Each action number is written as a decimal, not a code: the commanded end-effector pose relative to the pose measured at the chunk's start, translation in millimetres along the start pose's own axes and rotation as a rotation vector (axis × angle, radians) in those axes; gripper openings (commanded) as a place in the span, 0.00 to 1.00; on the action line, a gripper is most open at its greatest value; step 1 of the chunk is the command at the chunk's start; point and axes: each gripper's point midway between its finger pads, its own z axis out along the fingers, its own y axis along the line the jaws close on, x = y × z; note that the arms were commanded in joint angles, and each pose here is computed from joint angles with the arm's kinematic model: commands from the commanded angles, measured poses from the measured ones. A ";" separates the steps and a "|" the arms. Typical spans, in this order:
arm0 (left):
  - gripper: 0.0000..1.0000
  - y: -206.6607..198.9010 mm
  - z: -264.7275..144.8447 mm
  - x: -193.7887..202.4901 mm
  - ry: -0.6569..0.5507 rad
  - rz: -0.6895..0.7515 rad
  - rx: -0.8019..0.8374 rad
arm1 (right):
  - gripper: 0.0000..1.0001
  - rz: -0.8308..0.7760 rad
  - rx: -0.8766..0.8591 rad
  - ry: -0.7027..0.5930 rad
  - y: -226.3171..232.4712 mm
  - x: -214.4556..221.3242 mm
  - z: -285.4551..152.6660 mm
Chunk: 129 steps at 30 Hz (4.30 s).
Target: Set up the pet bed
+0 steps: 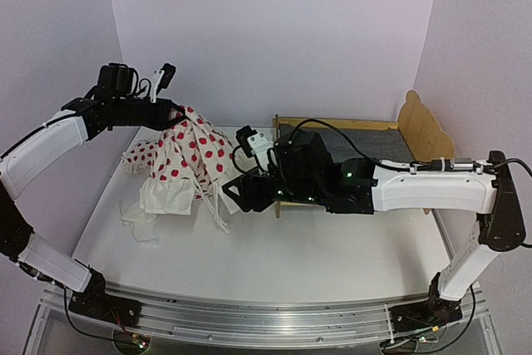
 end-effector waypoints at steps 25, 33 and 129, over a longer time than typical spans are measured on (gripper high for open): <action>0.00 -24.4 10.1 -21.5 -0.076 -0.091 0.045 | 0.37 -0.353 0.188 -0.193 25.2 -42.9 107.7; 0.55 -12.7 2.3 -17.9 -0.068 -0.026 -0.008 | 0.00 -0.235 0.135 -0.221 7.5 -64.6 79.2; 0.00 -114.2 186.8 2.5 -0.065 0.764 0.340 | 0.00 0.331 1.002 0.356 -404.2 29.9 -279.6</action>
